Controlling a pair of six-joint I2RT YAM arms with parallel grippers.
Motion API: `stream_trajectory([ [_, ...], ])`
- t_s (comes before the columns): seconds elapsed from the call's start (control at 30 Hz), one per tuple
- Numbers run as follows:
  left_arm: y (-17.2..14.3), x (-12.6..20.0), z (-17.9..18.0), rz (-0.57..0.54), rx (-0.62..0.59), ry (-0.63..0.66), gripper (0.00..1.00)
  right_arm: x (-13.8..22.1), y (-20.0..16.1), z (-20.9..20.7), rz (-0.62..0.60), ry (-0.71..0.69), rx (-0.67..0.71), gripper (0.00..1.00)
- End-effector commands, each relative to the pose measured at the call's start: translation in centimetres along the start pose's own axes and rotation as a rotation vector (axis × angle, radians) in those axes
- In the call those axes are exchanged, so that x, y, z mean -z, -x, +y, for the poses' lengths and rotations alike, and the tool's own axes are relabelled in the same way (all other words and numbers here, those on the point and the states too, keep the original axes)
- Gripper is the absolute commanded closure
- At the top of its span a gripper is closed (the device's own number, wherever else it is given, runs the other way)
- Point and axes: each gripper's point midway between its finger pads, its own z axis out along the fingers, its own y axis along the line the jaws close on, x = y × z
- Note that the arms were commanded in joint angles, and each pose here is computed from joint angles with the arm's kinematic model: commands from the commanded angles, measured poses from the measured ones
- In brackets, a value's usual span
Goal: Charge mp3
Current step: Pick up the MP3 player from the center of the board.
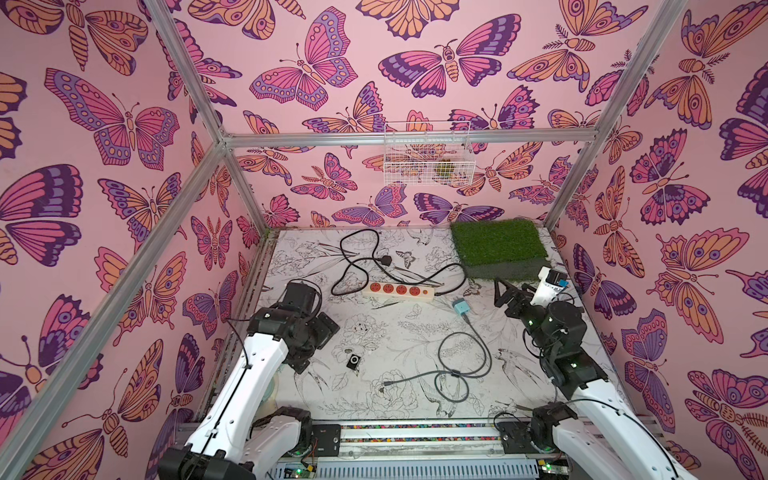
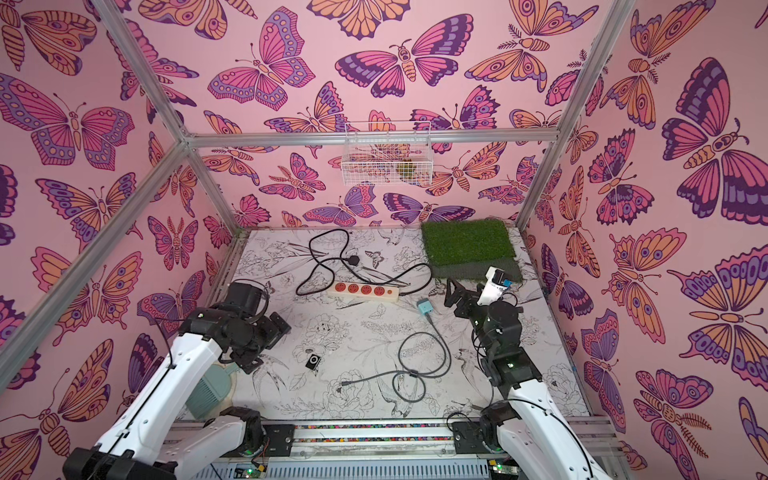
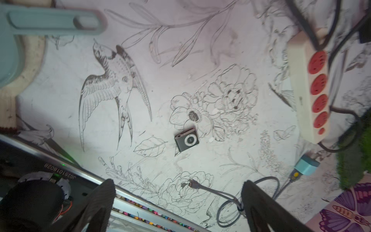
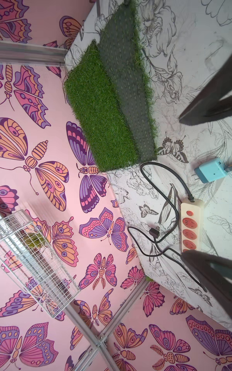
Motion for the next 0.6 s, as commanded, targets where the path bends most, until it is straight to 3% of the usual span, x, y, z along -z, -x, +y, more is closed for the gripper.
stream_trajectory([
  [0.0, -0.7, -0.3, 1.9, -0.016, 0.107, 0.071, 0.00, 0.1, 0.6, 0.5, -0.002, -0.008, 0.029, 0.01],
  [0.4, -3.9, -3.8, -0.6, 0.058, 0.109, 0.179, 0.00, -0.4, -0.5, 2.4, 0.040, 0.025, 0.093, 0.01],
  [0.57, -4.1, -4.8, -1.8, 0.046, 0.082, 0.155, 0.00, -0.3, -0.7, 3.1, 0.053, 0.047, 0.102, 0.01],
])
